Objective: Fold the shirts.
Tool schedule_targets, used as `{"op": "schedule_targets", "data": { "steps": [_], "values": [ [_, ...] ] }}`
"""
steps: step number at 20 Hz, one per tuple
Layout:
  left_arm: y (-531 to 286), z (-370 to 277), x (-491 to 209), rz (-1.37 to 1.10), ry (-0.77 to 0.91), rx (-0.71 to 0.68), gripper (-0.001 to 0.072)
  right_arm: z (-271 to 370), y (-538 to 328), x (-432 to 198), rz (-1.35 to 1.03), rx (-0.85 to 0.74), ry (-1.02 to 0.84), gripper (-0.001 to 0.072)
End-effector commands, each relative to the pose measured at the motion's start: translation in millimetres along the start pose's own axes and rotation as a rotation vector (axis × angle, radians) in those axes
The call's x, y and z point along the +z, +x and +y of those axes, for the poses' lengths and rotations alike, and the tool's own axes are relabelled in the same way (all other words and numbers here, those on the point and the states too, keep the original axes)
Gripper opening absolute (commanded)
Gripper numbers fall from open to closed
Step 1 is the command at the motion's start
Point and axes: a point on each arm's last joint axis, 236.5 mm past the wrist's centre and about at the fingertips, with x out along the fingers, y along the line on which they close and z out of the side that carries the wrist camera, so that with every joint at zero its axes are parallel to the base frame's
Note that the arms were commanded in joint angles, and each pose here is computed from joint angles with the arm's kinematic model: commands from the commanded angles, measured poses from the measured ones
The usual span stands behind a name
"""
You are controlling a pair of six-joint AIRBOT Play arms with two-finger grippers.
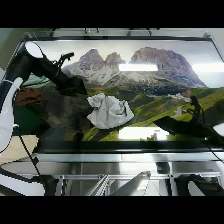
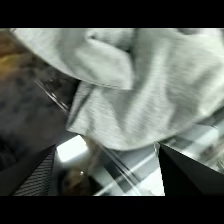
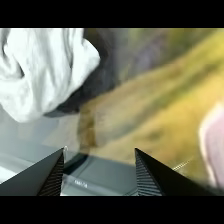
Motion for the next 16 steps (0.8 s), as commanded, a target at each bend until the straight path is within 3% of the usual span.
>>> {"op": "schedule_targets", "data": {
  "steps": [1,5,9,10,11,13,14,15,16],
  "values": [
    [48.8,44.2,10.2,-0.104,-0.087,0.061,0.0711,16.2,53.1,17.2,0.172,0.155,-0.06,0.0478],
    [91.4,22.9,38.8,-0.193,-0.084,-0.053,0.0709,39.6,122.5,-0.2,0.376,0.207,-0.129,0.0477],
    [126.7,8.9,40.9,-0.106,-0.084,-0.136,0.0692,52.1,143.2,10.6,0.374,0.22,-0.163,0.0473],
    [125.7,2.3,45.7,-0.096,-0.074,-0.161,0.0691,55.7,143.1,15.7,0.359,0.231,-0.154,0.0433],
    [124.3,-4.2,50.3,-0.091,-0.052,-0.168,0.0673,58.4,143.3,18.4,0.349,0.239,-0.148,0.0347],
    [117.3,-12.8,58.9,-0.087,-0.016,-0.182,0.0187,60.0,146.7,24.0,0.321,0.237,-0.136,0.0333],
    [113.1,-18.0,61.1,-0.082,-0.003,-0.196,0.0029,62.1,146.8,24.9,0.317,0.243,-0.13,0.032],
    [108.3,-24.5,62.9,-0.078,0.007,-0.215,0.0012,63.4,146.5,24.8,0.318,0.248,-0.127,0.0142],
    [103.7,-28.6,62.2,-0.067,0.02,-0.222,0.0013,63.4,146.4,24.8,0.317,0.249,-0.137,0.0019]
  ]
}}
